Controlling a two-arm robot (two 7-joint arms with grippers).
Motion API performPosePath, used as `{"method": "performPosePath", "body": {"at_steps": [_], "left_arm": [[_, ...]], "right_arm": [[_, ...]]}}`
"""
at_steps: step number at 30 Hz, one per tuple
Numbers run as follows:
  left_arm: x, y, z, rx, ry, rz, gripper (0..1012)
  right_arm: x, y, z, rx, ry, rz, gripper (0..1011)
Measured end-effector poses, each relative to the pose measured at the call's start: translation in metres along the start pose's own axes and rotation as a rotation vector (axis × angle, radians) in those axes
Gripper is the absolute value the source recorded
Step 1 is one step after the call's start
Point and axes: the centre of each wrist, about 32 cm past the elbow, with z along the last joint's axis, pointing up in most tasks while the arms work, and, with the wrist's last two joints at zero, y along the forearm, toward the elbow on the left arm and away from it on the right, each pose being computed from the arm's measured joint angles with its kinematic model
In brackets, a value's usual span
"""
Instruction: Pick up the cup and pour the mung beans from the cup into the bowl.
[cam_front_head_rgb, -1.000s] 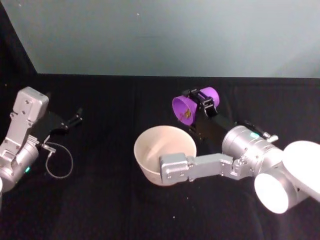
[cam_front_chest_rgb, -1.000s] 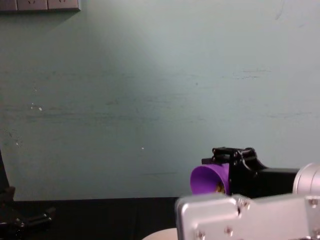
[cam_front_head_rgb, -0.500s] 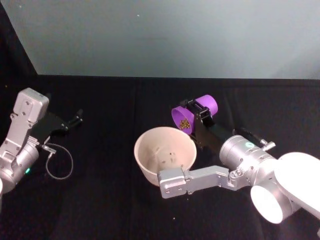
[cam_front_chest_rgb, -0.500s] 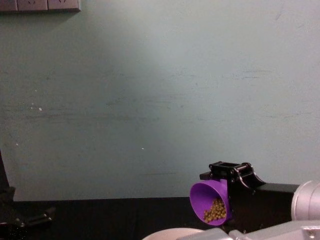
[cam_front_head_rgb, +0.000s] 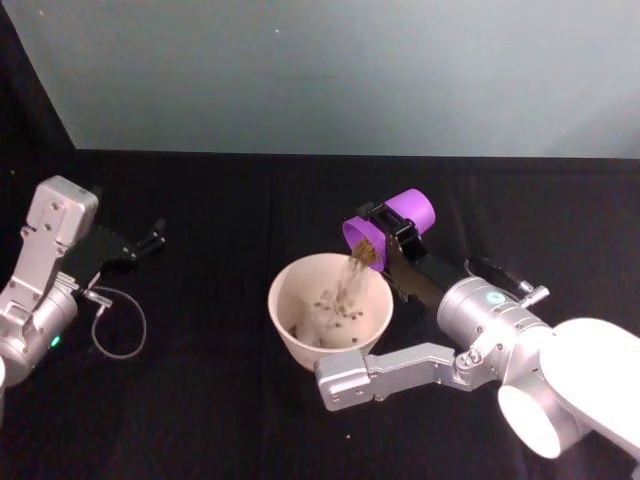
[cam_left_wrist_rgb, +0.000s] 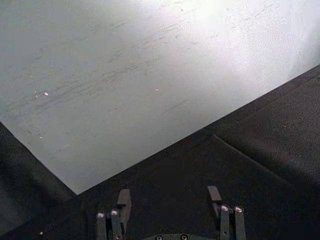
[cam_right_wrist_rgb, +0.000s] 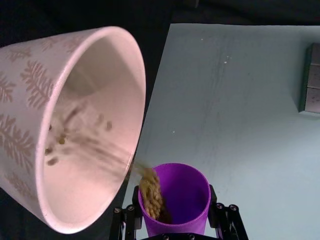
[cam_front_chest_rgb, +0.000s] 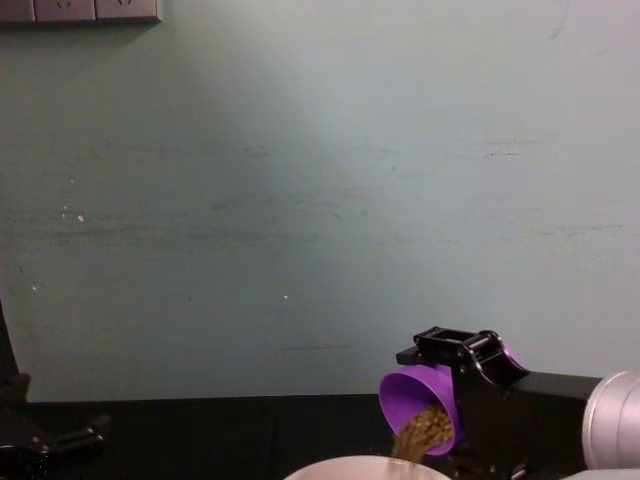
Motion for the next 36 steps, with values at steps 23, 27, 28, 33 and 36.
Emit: {"method": "performPosePath", "body": {"at_steps": [23, 27, 28, 33, 36], "left_arm": [[0.0000, 0.0000, 0.0000, 0.000, 0.000, 0.000, 1000], [0.0000, 0.0000, 0.0000, 0.000, 0.000, 0.000, 1000], [0.0000, 0.0000, 0.0000, 0.000, 0.000, 0.000, 1000], [0.0000, 0.0000, 0.0000, 0.000, 0.000, 0.000, 1000], [0.0000, 0.0000, 0.0000, 0.000, 0.000, 0.000, 1000]], "right_arm": [[-0.008, -0.002, 0.005, -0.036, -0.213, -0.074, 726], [-0.010, -0.002, 0.005, -0.038, -0.262, -0.095, 726], [-0.010, -0.002, 0.005, -0.038, -0.283, -0.104, 726], [-0.012, -0.003, 0.004, -0.041, -0.352, -0.132, 726], [-0.013, -0.004, 0.004, -0.044, -0.389, -0.145, 726]]}}
